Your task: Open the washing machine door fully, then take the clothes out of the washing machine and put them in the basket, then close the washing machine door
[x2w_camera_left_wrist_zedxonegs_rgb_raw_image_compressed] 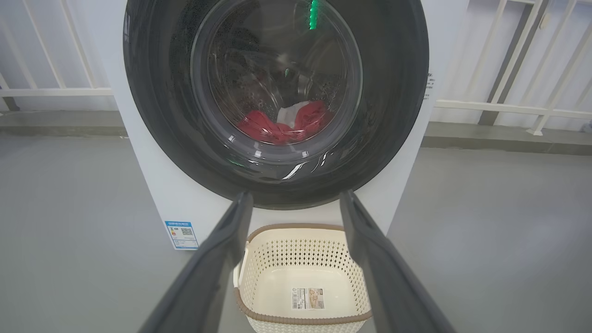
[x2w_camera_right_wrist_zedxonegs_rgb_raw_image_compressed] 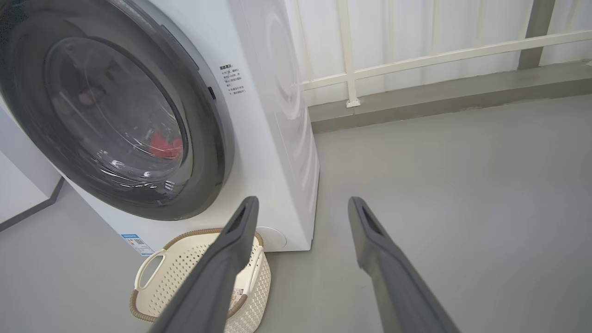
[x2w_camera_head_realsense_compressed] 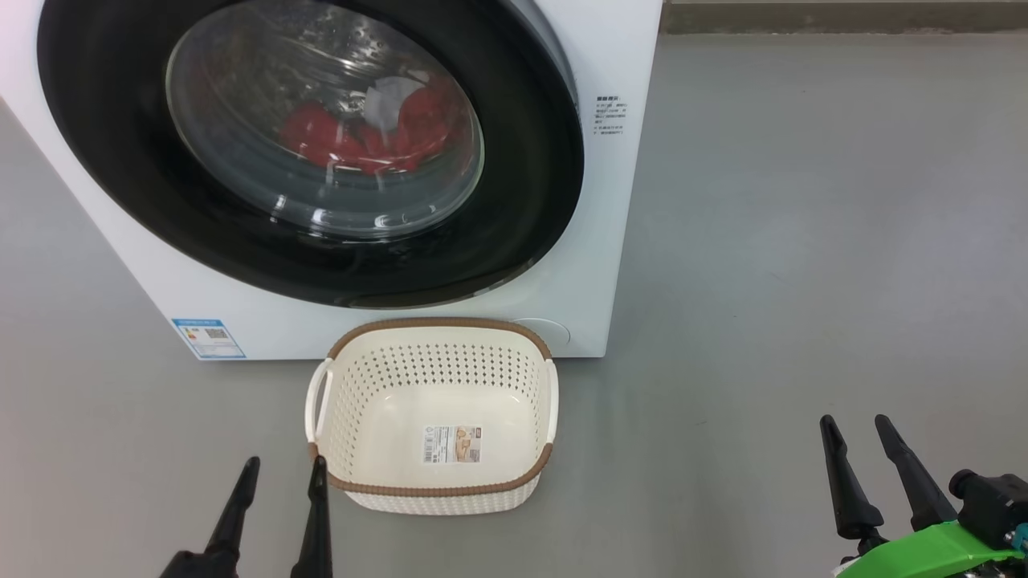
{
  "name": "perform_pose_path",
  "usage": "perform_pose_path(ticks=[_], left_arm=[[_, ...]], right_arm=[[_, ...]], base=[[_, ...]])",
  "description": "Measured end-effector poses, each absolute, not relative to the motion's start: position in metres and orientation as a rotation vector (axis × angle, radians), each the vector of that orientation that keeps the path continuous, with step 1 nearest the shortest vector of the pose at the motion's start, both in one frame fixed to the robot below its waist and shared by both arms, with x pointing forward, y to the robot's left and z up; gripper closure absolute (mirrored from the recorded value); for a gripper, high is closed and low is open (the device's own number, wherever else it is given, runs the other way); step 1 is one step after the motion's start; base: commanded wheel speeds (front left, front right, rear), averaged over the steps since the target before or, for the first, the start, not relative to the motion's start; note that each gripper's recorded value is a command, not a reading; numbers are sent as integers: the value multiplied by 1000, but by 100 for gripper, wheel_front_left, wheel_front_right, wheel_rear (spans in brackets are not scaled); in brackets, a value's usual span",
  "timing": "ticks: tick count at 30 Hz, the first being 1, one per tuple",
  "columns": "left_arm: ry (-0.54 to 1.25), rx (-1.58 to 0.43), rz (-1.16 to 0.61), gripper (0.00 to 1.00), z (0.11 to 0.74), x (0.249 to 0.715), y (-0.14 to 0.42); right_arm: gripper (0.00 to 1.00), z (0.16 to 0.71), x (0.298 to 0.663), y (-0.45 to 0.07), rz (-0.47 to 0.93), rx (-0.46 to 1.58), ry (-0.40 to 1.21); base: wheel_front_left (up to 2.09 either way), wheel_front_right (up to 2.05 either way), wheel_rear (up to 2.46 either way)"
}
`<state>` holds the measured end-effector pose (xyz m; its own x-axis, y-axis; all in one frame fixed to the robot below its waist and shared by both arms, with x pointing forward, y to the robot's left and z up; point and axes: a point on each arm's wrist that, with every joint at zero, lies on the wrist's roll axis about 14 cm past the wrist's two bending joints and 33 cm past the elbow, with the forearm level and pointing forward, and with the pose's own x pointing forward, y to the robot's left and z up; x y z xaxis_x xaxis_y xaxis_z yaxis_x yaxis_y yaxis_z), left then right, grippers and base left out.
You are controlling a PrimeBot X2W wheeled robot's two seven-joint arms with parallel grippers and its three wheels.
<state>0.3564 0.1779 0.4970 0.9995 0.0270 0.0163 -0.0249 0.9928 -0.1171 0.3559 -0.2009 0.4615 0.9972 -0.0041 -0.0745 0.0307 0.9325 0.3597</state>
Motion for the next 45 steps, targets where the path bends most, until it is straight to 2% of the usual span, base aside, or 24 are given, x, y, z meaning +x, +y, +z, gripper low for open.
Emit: perform_pose_path(ticks=[14,30,31,32,37,45], left_arm=[[-51,22,-6,0,499,350,173],[-28,9,-11,0,491,350,174],[-27,8,-11,0,491,350,174],[-27,7,-16,0,491,351,173],[-18,0,-16,0,488,354,172],[-29,-16,-45,0,491,371,164]], right_arm=[[0,459,344,-201,-10,251,65],[0,459,345,-202,-17,256,61],[41,461,346,-201,-16,268,54],[99,464,349,-200,-19,291,41],[100,487,373,-186,8,387,-33],[100,550,435,-169,73,533,-214]], base=[[0,0,0],[0,0,0],[0,0,0],[0,0,0],[0,0,0],[0,0,0]])
